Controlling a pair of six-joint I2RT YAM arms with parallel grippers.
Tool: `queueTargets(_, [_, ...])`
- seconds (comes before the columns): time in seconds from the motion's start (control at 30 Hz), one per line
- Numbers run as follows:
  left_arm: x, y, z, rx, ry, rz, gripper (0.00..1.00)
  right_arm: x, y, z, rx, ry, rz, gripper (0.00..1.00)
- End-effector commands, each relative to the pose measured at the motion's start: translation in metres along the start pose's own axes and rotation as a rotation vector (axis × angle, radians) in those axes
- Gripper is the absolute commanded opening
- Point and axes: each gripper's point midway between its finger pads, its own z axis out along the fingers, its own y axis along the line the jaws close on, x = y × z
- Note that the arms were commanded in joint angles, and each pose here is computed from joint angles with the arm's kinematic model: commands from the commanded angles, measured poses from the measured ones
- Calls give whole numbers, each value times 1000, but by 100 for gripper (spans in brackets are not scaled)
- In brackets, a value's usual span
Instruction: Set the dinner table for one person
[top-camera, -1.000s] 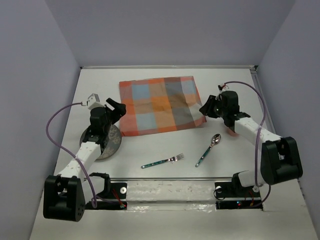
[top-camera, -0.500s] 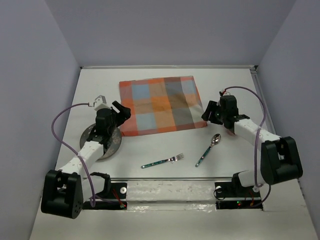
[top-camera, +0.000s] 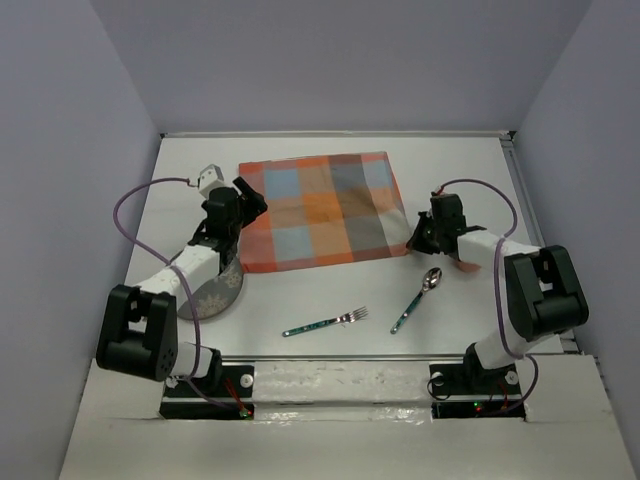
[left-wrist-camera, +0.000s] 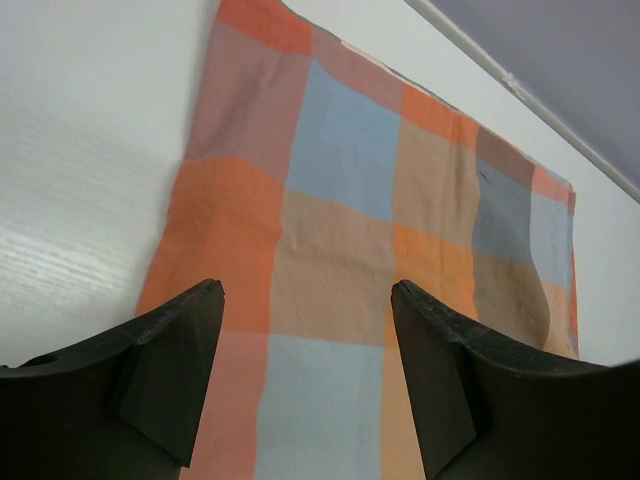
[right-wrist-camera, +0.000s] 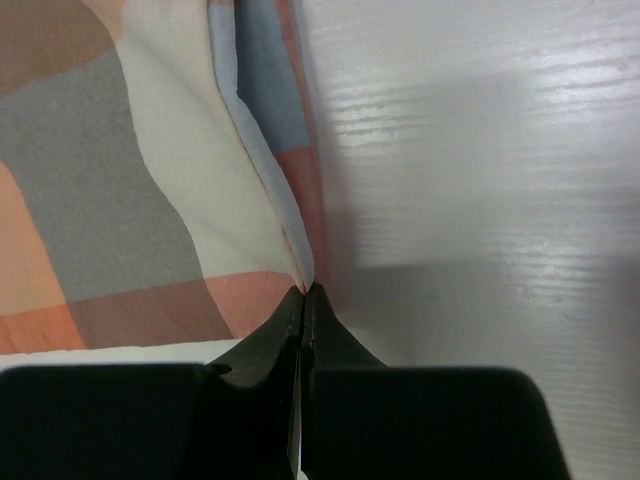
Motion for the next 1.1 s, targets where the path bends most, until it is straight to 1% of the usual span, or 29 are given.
queueTargets(0.0, [-33, -8, 30, -29, -69, 24, 79, -7, -1, -16, -9, -77, 38, 0])
queueTargets(0.03, [-45, -19, 36, -14, -82, 30, 79, -9, 0, -25, -13, -103, 38, 0])
queueTargets(0.07, [-45, -15, 42, -40, -66, 46, 79, -8, -1, -29, -15, -111, 37, 0])
queueTargets(0.1, [-38, -8, 54, -72, -37, 66, 79, -5, -1, -32, -17, -115, 37, 0])
queueTargets(0.13, [-40, -7, 60, -85, -32, 79, 79, 3, -4, -34, -18, -104, 39, 0])
queueTargets(0.17, [-51, -14, 66, -81, -44, 90, 79, 6, -3, -37, -32, -100, 40, 0])
queueTargets(0.2, [-40, -6, 75, -103, -1, 102, 79, 6, -1, -41, -42, -106, 37, 0])
queueTargets(0.27, [-44, -12, 85, -95, 5, 121, 79, 14, -1, -43, -53, -86, 38, 0])
queueTargets(0.3, [-32, -4, 93, -122, 41, 136, 79, 14, 0, -46, -64, -92, 35, 17])
queueTargets(0.33, [-34, -6, 98, -119, 45, 145, 79, 14, 1, -48, -70, -90, 30, 29])
queueTargets(0.37, [-32, -3, 102, -129, 56, 151, 79, 13, 2, -49, -70, -94, 25, 37])
queueTargets(0.4, [-20, 3, 108, -139, 94, 160, 79, 9, 3, -52, -70, -108, 17, 47])
queueTargets(0.5, [-9, 5, 113, -134, 120, 151, 76, -9, 6, -60, -59, -161, -2, 50])
queueTargets(0.53, [-8, 4, 114, -131, 120, 149, 75, -15, 9, -64, -67, -179, -17, 50])
queueTargets(0.6, [-4, 8, 119, -136, 129, 155, 70, -24, 25, -68, -102, -195, -56, 46])
queueTargets(0.63, [-1, 10, 121, -142, 138, 158, 69, -19, 37, -65, -120, -179, -86, 42])
queueTargets(0.67, [-3, 8, 123, -145, 142, 163, 66, -18, 44, -63, -122, -177, -105, 34])
queueTargets(0.7, [3, 12, 128, -158, 158, 170, 65, -22, 55, -64, -138, -183, -126, 22])
queueTargets(0.73, [3, 12, 130, -163, 161, 177, 65, -19, 63, -61, -152, -178, -144, 17])
queueTargets(0.77, [0, 11, 133, -166, 155, 179, 63, -7, 78, -56, -179, -146, -175, 13])
queueTargets(0.8, [3, 13, 136, -175, 161, 183, 60, -9, 89, -55, -203, -150, -189, 9])
queueTargets(0.83, [3, 15, 137, -183, 163, 186, 58, -1, 92, -51, -205, -129, -202, 9])
queueTargets(0.87, [-1, 14, 140, -191, 156, 190, 57, 4, 105, -47, -226, -116, -223, 7])
queueTargets(0.93, [3, 17, 145, -205, 166, 199, 57, 6, 122, -44, -261, -117, -241, 5])
queueTargets(0.97, [-2, 14, 148, -203, 155, 198, 57, 12, 129, -43, -285, -96, -255, 4])
queueTargets(1.0, [3, 19, 152, -215, 172, 205, 57, 25, 137, -37, -297, -61, -279, 4])
queueTargets(1.07, [-2, 15, 158, -221, 164, 209, 57, 26, 158, -33, -337, -68, -306, 4])
